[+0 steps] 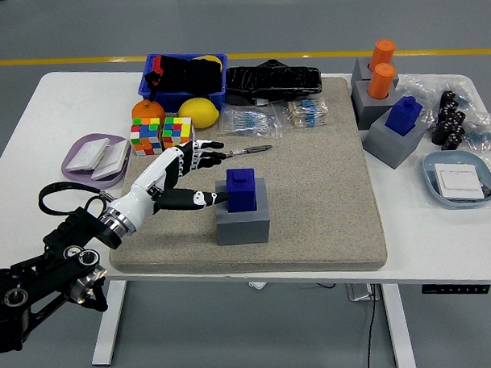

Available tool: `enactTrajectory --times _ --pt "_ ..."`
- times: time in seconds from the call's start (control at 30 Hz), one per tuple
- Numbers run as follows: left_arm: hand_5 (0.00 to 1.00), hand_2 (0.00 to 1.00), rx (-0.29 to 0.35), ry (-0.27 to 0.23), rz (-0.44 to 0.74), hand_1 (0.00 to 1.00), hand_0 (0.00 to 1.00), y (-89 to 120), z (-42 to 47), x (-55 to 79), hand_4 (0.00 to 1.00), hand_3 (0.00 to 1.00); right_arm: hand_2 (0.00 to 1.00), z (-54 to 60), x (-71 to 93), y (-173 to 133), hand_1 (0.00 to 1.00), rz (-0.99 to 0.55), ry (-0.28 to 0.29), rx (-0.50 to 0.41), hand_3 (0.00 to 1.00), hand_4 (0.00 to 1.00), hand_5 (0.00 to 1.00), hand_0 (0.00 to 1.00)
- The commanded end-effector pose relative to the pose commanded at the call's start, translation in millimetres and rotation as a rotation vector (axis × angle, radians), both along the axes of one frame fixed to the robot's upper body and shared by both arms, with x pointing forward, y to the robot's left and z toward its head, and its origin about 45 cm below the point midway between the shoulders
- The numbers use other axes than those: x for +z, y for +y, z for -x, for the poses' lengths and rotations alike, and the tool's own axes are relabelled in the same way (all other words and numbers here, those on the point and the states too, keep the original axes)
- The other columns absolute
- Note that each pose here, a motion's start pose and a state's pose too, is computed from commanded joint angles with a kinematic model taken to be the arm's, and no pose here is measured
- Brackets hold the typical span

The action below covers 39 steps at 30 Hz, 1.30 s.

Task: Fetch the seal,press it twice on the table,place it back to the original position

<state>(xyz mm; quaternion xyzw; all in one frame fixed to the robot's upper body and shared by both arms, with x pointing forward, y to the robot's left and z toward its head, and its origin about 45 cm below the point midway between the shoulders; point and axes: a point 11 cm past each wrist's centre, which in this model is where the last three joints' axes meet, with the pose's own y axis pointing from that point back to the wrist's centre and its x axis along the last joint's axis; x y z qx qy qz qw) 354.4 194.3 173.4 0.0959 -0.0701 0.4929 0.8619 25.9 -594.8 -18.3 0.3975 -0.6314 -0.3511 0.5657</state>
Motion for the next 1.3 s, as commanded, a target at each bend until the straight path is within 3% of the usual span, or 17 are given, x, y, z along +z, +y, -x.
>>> enactTrajectory --times 0.33,0.67,0.97,1.0,1.3 --pt "0.002 0.730 -0.006 -0.006 -0.008 0.763 0.765 -6 -4.1 0.1 0.998 0.806 0.679 0.8 1.0 -1 0.701 0.002 0.002 0.004 0.644 0.798 0.466 0.791" --pt "0.002 0.715 -0.041 0.001 0.001 0.746 0.746 -22 1.0 -2.2 0.966 0.808 0.680 2.6 -0.2 0 0.703 -0.002 0.007 0.008 0.648 0.802 0.467 0.793" --pt "0.002 0.713 -0.044 -0.007 -0.009 0.744 0.741 -25 -0.9 -1.9 0.961 0.809 0.680 0.9 -0.2 0 0.703 -0.003 0.001 0.008 0.648 0.803 0.467 0.793" --pt "0.002 0.710 -0.045 -0.008 -0.010 0.739 0.734 -25 -0.9 -1.9 0.900 0.808 0.681 0.9 -0.2 0 0.703 -0.003 0.001 0.008 0.649 0.811 0.463 0.793" --pt "0.002 0.708 -0.051 -0.001 -0.020 0.733 0.726 -28 1.2 -6.0 0.889 0.808 0.681 1.0 -0.9 1 0.704 -0.005 -0.001 0.008 0.650 0.812 0.464 0.793"
